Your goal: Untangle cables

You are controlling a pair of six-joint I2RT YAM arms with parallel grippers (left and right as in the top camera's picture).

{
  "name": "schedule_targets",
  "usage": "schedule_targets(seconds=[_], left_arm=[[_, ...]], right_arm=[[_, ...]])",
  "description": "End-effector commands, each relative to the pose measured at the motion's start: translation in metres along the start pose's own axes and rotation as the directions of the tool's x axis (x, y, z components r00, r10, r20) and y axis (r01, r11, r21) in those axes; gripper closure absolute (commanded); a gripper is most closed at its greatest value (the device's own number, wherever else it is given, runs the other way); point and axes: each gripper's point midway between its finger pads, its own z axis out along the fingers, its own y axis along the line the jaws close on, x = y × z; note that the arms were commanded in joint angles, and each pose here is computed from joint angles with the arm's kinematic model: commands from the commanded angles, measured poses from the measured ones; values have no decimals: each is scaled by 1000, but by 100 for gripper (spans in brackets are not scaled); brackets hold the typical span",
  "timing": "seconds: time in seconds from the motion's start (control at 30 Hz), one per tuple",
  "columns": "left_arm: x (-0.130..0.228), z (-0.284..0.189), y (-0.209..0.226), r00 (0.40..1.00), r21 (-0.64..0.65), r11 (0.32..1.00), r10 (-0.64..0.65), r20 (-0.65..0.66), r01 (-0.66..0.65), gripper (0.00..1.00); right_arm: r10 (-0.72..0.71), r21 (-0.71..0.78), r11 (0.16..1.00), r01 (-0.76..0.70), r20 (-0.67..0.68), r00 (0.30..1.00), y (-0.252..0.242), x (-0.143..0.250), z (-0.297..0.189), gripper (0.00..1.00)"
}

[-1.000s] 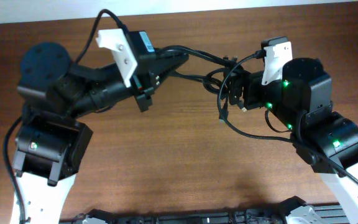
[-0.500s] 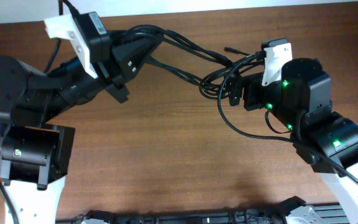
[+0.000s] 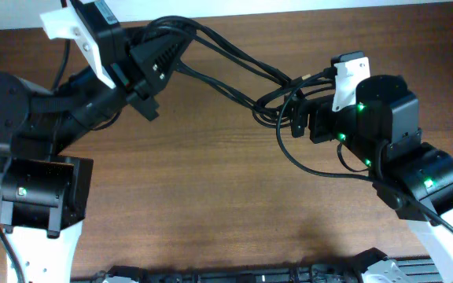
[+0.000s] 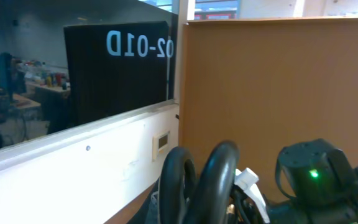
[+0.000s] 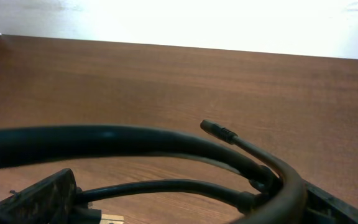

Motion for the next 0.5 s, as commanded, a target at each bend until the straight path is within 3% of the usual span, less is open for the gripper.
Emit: schedule_targets(seconds=[0.0, 0.47], left_arm=[[-69, -32, 6, 974, -221, 970, 139, 181, -97, 100], [-75, -37, 20, 968, -303, 950, 147, 205, -80, 100]], right_arm=[[-15, 229, 972, 42, -117, 993, -47, 33, 12, 1], [-17, 330, 939, 94, -228, 974, -67, 57, 13, 1]])
